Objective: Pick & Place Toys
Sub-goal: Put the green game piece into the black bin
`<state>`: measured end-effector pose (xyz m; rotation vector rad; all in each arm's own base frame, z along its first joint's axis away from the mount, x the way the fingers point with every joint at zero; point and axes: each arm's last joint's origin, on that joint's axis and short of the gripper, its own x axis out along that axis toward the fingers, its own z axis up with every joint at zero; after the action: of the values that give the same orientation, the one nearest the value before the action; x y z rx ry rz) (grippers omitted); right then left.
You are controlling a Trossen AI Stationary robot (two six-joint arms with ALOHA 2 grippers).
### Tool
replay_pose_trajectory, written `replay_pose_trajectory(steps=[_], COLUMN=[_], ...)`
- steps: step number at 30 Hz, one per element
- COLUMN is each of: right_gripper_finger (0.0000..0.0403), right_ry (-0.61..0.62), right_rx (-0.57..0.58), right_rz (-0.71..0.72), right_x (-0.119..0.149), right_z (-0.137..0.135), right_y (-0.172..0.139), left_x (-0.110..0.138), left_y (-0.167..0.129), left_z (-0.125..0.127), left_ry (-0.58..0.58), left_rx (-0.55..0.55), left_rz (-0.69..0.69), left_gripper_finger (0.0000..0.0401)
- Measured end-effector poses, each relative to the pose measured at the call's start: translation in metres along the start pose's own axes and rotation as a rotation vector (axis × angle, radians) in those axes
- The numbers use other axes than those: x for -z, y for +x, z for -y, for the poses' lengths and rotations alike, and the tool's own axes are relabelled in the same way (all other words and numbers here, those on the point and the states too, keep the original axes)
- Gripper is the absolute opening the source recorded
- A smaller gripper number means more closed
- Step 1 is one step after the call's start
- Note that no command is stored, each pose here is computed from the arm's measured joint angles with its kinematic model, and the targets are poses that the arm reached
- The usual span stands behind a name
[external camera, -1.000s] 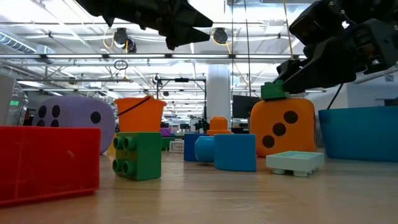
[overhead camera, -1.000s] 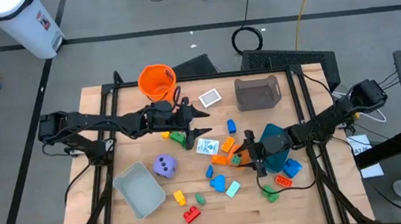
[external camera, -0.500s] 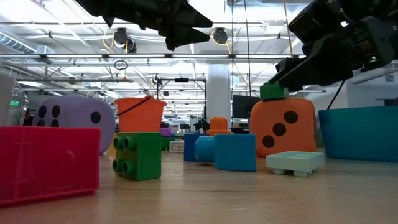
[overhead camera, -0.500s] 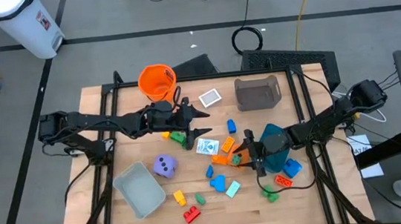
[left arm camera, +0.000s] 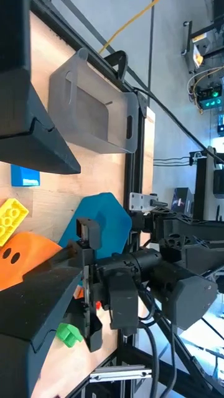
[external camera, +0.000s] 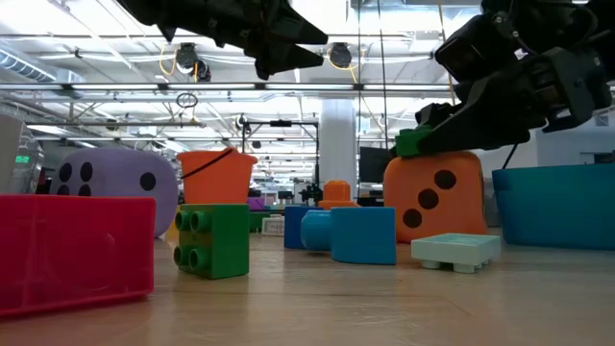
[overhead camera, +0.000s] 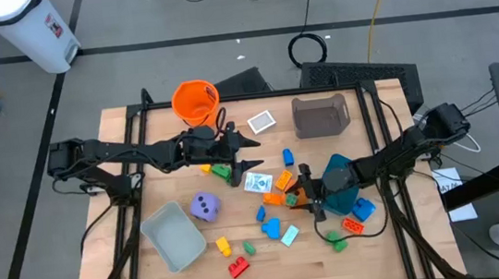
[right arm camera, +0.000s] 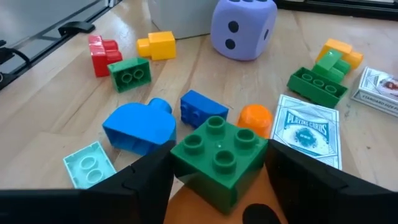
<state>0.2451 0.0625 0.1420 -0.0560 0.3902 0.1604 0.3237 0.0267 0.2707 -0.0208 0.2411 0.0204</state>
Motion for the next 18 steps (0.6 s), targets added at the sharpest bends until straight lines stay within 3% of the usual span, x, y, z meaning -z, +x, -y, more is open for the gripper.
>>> replay_pose_trajectory(steps=[10,18], right_gripper_finger=[0.0187,0.0202], right_ry=[0.015,0.015], right_rx=[0.018,0.025], right_rz=[0.031,0.107], right_x=[-0.003,-0.011], right_z=[0.003,0.005], right_y=[0.000,-0.001], left_x=[0.000,0.002], left_y=[0.000,0.000], left_z=[0.000,0.000], left_ry=[-0.001,-0.009], left_rx=[0.000,0.000], left_rz=[-0.002,-0.016], left_gripper_finger=[0.0267,0.0267])
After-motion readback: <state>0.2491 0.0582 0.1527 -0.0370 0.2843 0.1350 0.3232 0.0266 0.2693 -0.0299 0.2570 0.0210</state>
